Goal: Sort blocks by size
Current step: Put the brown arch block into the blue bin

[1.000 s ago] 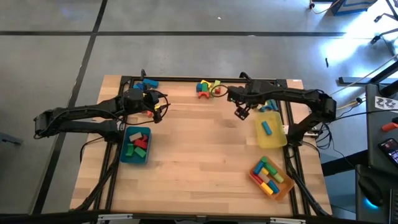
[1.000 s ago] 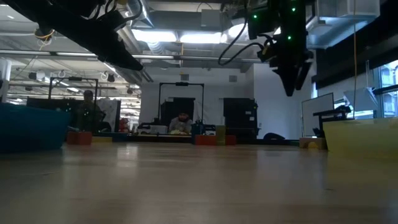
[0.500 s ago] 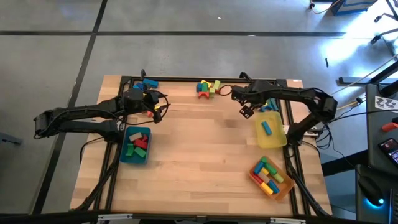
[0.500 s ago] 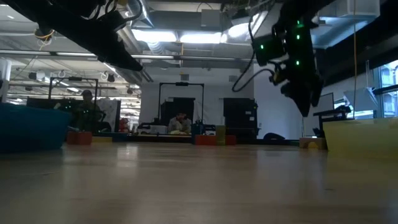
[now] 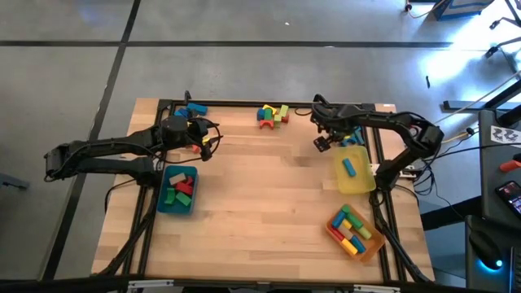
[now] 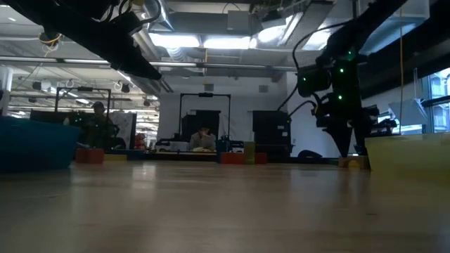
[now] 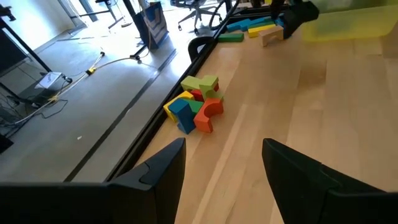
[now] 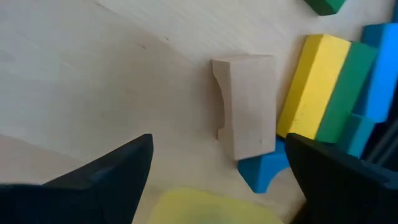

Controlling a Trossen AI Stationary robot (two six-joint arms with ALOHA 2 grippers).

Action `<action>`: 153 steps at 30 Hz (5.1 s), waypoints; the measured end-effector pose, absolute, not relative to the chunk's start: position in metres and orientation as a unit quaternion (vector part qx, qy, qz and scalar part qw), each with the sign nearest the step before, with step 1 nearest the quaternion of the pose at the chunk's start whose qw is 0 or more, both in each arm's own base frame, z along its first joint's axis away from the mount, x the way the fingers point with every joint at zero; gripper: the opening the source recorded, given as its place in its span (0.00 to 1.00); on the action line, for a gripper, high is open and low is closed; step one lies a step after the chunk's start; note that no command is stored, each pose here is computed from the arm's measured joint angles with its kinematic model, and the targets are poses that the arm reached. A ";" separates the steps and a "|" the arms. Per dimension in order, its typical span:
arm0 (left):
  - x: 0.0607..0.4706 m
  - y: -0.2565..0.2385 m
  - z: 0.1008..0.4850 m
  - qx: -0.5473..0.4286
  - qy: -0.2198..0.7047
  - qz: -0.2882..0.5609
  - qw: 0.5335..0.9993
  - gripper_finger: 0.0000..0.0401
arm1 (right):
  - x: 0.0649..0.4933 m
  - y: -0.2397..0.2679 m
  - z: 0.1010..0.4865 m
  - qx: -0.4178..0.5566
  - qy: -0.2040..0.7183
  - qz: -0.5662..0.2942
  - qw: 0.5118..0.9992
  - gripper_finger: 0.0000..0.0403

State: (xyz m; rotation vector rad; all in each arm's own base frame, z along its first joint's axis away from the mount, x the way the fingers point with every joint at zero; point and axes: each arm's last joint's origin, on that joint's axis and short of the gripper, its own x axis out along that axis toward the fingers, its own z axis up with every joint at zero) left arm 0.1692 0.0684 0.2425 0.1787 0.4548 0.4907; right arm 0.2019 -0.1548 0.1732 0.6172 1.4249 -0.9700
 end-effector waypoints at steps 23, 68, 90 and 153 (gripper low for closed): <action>0.169 0.068 0.243 0.088 0.223 0.240 0.941 0.49 | 0.190 -0.158 0.145 0.256 0.597 -0.425 0.631 0.54; 0.178 0.049 0.246 0.091 0.191 0.111 0.971 0.49 | 0.299 -0.039 0.190 0.129 0.333 -0.186 0.915 0.38; 0.205 0.040 0.227 0.058 0.198 -0.012 0.978 0.49 | 0.332 0.000 0.212 0.049 0.139 -0.082 0.986 0.35; 0.234 0.019 0.229 0.057 0.108 -0.057 0.991 0.49 | 0.385 0.022 0.199 0.017 0.072 -0.061 0.995 0.36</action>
